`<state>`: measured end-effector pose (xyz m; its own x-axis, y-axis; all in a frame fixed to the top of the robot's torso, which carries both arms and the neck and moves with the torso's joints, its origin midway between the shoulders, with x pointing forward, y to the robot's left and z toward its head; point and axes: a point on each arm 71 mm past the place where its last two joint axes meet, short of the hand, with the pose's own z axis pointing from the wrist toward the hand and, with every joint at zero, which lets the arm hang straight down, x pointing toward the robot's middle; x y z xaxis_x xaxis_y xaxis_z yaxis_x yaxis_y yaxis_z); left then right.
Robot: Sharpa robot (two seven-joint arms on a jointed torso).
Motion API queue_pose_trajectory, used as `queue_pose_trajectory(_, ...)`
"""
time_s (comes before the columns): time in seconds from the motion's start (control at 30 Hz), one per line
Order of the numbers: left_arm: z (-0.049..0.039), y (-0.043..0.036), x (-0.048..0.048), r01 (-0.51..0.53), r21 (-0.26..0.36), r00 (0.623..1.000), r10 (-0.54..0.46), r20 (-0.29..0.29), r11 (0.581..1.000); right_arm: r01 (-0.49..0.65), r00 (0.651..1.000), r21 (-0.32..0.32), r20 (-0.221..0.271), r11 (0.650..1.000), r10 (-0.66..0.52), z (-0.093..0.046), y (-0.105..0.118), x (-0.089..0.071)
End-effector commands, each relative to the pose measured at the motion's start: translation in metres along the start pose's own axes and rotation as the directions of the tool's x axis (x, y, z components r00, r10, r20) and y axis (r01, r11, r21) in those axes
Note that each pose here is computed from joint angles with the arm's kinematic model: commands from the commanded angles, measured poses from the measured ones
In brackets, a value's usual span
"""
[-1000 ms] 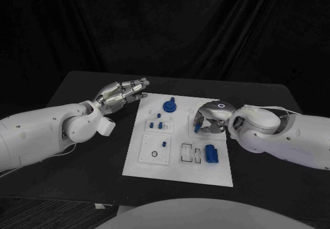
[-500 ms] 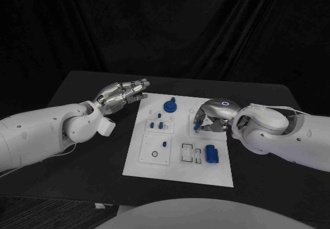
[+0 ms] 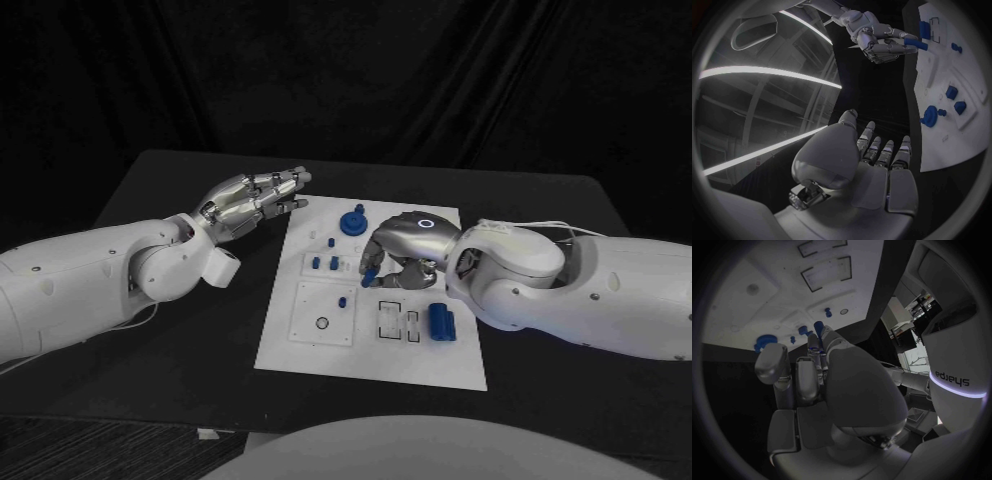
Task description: Assemble the parts on the task board
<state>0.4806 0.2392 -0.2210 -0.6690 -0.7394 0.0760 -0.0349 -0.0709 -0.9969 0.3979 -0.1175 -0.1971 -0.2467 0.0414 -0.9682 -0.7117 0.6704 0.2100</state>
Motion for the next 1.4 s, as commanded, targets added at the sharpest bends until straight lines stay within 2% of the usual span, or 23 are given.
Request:
queue_pose_trajectory(0.03, 0.0011, -0.0005, 0.0024, 0.014, 0.014, 1.0, -0.014, -0.009, 1.0, 0.035, 0.999, -0.034, -0.03, 0.999, -0.036, 0.01, 0.008, 0.004)
queue_pose_trajectory(0.37, 0.001, -0.0006, 0.0025, 0.013, 0.016, 1.0, -0.013, -0.008, 1.0, 0.07, 0.995, -0.123, -0.064, 0.99, -0.078, 0.04, 0.036, 0.019)
queue_pose_trajectory(0.6, 0.0007, -0.0007, 0.002, 0.012, 0.018, 1.0, -0.012, -0.006, 1.0, 0.071, 0.993, -0.145, -0.088, 0.987, -0.084, 0.05, 0.044, 0.026)
queue_pose_trajectory(1.1, 0.0013, -0.0006, 0.0022, 0.013, 0.018, 1.0, -0.013, -0.007, 1.0, 0.052, 0.988, -0.162, -0.134, 0.985, -0.074, 0.054, 0.052, 0.042)
queue_pose_trajectory(1.4, 0.0015, -0.0005, 0.002, 0.013, 0.017, 1.0, -0.013, -0.008, 1.0, 0.044, 0.987, -0.165, -0.143, 0.985, -0.068, 0.054, 0.055, 0.047)
